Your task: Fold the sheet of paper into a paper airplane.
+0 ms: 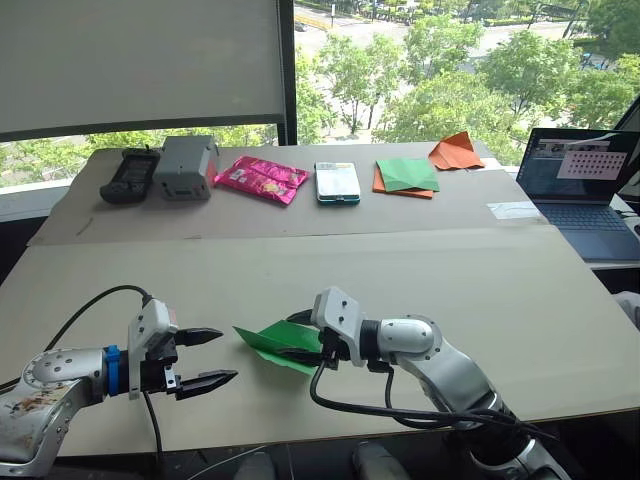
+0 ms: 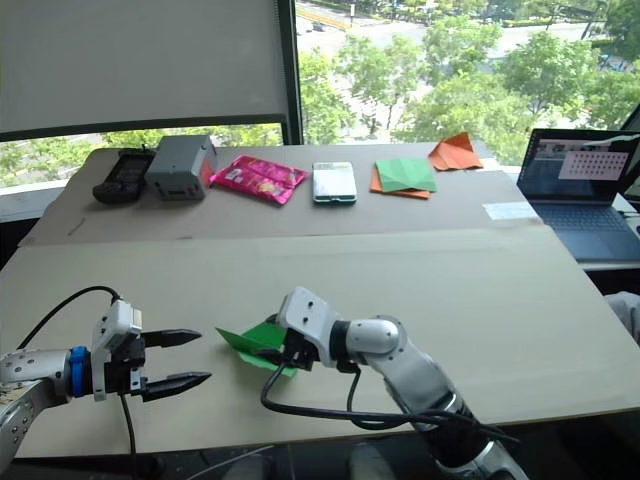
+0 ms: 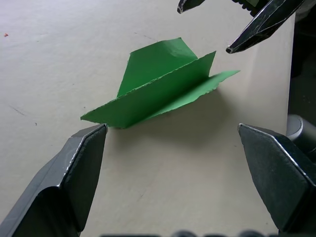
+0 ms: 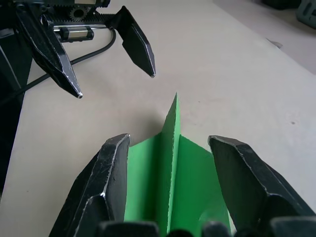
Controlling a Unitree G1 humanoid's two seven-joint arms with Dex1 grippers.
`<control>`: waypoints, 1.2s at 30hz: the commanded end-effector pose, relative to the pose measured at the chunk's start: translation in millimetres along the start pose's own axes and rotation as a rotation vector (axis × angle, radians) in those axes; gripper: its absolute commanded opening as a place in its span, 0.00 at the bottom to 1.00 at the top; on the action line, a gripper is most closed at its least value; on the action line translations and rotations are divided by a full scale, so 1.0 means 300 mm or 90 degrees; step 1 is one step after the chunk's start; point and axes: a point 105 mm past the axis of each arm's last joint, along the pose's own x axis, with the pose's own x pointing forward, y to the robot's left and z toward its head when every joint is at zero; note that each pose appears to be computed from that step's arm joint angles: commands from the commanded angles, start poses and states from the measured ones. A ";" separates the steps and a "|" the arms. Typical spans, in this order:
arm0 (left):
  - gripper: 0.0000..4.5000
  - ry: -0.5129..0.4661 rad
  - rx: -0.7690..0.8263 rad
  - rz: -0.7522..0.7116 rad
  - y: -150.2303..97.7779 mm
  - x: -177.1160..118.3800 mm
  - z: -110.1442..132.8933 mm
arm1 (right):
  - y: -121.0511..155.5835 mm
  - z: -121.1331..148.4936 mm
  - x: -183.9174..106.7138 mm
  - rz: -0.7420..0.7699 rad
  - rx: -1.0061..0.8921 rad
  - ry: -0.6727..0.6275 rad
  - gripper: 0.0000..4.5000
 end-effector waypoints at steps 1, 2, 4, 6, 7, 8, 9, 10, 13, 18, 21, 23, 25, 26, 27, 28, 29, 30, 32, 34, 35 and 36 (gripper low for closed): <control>1.00 -0.013 0.020 0.008 0.005 -0.002 0.024 | 0.002 -0.023 0.008 -0.005 -0.017 0.011 0.64; 1.00 -0.014 0.020 0.008 0.004 -0.001 0.026 | 0.006 -0.027 0.011 -0.003 -0.017 0.011 0.64; 1.00 -0.019 0.021 0.009 0.000 0.001 0.032 | 0.013 -0.040 0.019 -0.004 -0.016 0.015 0.64; 1.00 -0.021 0.022 0.010 0.000 0.001 0.035 | 0.014 -0.058 0.024 -0.005 -0.022 0.027 0.64; 1.00 -0.022 0.021 0.011 0.001 0.000 0.035 | 0.014 -0.062 0.026 -0.006 -0.022 0.028 0.64; 1.00 -0.022 0.021 0.012 0.002 0.000 0.034 | 0.014 -0.064 0.028 -0.006 -0.022 0.028 0.64; 1.00 -0.022 0.021 0.013 0.003 0.000 0.034 | 0.015 -0.066 0.031 -0.006 -0.022 0.027 0.64; 1.00 -0.022 0.021 0.014 0.003 0.000 0.034 | 0.015 -0.067 0.033 -0.006 -0.022 0.027 0.64; 1.00 -0.023 0.021 0.016 0.005 0.004 0.034 | 0.023 -0.079 0.044 -0.004 -0.028 0.035 0.52; 1.00 -0.026 0.023 0.017 0.006 0.010 0.035 | 0.027 -0.109 0.050 -0.005 -0.034 0.053 0.15; 1.00 -0.026 0.023 0.016 0.006 0.012 0.035 | 0.034 -0.121 0.052 -0.003 -0.029 0.061 0.01; 1.00 -0.026 0.024 0.015 0.006 0.014 0.035 | 0.040 -0.127 0.054 0.000 -0.023 0.064 0.01; 1.00 -0.029 0.026 0.013 0.005 0.019 0.038 | 0.039 -0.118 0.052 -0.003 -0.018 0.055 0.01; 1.00 -0.030 0.027 0.012 0.005 0.023 0.039 | 0.036 -0.111 0.051 -0.007 -0.015 0.050 0.01; 1.00 -0.034 0.028 0.011 0.004 0.029 0.042 | 0.024 -0.094 0.042 -0.018 -0.016 0.038 0.01; 1.00 -0.037 0.030 0.010 0.005 0.034 0.046 | 0.009 -0.072 0.029 -0.033 -0.010 0.021 0.01; 1.00 -0.041 0.033 0.010 0.006 0.039 0.050 | -0.012 -0.049 0.010 -0.055 -0.001 0.002 0.01; 1.00 -0.043 0.035 0.010 0.007 0.043 0.053 | -0.025 -0.033 -0.003 -0.070 0.006 -0.010 0.01; 1.00 -0.062 0.047 0.013 0.014 0.059 0.077 | -0.095 0.000 -0.085 -0.163 0.043 -0.042 0.01; 1.00 -0.077 0.058 0.015 0.021 0.073 0.096 | -0.155 -0.011 -0.176 -0.260 0.069 -0.036 0.01; 1.00 -0.082 0.064 0.015 0.022 0.079 0.103 | -0.187 -0.036 -0.228 -0.315 0.078 -0.014 0.01; 1.00 -0.085 0.070 0.015 0.024 0.086 0.108 | -0.215 -0.066 -0.280 -0.370 0.088 0.015 0.01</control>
